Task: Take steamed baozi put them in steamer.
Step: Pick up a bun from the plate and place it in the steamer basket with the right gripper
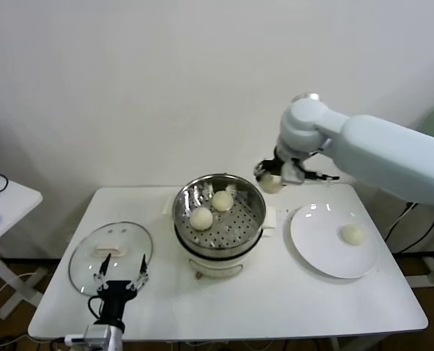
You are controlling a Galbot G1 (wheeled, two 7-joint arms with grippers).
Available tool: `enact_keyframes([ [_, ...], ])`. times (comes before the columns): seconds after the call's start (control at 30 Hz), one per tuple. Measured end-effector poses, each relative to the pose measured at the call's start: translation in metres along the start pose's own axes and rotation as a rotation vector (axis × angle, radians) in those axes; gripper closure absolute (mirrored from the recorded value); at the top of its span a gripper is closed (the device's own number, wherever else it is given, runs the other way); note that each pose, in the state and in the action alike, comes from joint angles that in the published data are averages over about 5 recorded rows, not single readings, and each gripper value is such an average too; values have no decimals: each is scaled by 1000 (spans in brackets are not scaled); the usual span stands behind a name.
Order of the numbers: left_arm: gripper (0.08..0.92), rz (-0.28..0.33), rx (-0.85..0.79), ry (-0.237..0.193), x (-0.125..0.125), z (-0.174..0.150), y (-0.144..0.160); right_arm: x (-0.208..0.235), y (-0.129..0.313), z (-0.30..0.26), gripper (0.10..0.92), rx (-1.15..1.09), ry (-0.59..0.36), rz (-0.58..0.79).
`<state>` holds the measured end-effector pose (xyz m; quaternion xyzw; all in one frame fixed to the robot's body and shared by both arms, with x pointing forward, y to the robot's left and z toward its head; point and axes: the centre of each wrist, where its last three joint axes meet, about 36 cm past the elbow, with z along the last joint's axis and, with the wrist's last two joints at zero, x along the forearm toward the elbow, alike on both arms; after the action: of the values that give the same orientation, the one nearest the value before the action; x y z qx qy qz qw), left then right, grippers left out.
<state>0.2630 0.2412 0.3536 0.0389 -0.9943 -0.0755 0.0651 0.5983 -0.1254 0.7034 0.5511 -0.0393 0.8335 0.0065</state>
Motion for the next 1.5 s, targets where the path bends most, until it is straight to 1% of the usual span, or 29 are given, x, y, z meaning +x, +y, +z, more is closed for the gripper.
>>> enact_keyframes([
  [0.33,177,13,-8,21,2,4,0,-34,-64,-31,278,169,-83,0],
  [0.67,177,32,-11,33,4,7,-6,-64,-105,-39,276,224,-191,-23],
  [1.03,177,34,-11,43,5,10,-7,-91,-120,-46,276,225,-268,-44],
  [1.5,177,33,-10,49,5,13,-9,-109,-123,-49,276,207,-308,-54],
])
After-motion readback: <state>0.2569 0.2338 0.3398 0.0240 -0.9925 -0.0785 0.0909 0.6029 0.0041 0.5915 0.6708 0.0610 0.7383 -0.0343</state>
